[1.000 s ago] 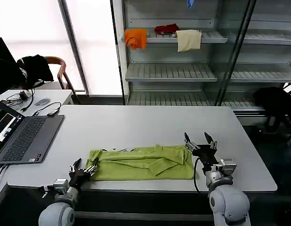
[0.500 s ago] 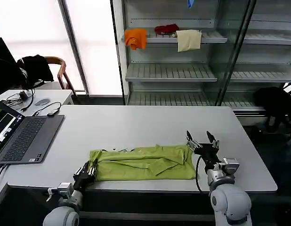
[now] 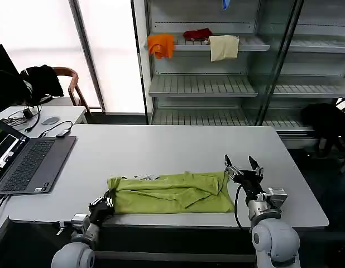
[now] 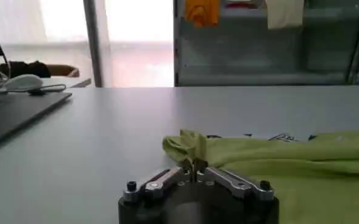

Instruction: Fold and organize the clothes.

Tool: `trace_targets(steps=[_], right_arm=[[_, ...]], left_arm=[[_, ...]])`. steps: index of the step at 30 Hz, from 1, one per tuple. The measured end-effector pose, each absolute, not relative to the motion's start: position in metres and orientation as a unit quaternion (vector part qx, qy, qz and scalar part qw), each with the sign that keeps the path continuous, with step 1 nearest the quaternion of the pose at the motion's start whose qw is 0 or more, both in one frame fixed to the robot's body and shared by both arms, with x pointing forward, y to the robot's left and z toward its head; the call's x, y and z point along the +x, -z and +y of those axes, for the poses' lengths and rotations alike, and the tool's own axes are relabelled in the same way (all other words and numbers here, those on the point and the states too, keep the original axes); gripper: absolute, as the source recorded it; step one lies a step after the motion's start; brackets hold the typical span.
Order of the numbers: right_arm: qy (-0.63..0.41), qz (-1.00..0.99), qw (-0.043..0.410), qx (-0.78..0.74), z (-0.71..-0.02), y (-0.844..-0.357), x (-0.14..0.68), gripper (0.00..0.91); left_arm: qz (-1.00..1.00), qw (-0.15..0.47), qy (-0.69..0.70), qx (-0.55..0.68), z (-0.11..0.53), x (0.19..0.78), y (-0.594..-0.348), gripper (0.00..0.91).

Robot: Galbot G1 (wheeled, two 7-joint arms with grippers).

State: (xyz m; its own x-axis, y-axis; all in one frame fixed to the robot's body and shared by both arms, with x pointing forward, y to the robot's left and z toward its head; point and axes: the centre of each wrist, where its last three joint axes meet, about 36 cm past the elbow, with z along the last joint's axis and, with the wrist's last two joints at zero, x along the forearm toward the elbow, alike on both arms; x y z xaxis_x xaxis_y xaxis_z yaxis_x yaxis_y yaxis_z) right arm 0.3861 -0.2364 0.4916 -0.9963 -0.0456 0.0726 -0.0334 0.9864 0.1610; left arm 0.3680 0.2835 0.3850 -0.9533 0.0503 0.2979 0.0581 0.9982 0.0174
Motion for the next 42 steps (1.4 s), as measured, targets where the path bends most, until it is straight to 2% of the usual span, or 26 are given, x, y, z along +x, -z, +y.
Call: trace_targets(steps=[8,14,25,32,42], right_arm=[[0.084,-0.996,0.041,0.014,-0.238,-0.490,0.386,0.907],[0.085,-0.995,0.043,0.013,-0.239,-0.489,0.387,0.907],[0.088,-0.995,0.051,0.013,-0.237,-0.482,0.392,0.907],[0.087,-0.995,0.057,0.009,-0.239,-0.478,0.391,0.907],[0.087,-0.994,0.063,0.004,-0.242,-0.474,0.387,0.907]], left_arm=[[-0.990,0.126,0.058,-0.017,0.307,0.375,-0.395,0.000],[-0.987,0.114,0.112,0.002,0.342,0.384,-0.412,0.000],[-0.971,0.083,0.222,0.024,0.406,0.403,-0.474,0.010],[-0.975,0.070,0.212,0.005,0.389,0.403,-0.498,0.010],[-0.981,0.058,0.176,-0.057,0.311,0.402,-0.504,0.010]])
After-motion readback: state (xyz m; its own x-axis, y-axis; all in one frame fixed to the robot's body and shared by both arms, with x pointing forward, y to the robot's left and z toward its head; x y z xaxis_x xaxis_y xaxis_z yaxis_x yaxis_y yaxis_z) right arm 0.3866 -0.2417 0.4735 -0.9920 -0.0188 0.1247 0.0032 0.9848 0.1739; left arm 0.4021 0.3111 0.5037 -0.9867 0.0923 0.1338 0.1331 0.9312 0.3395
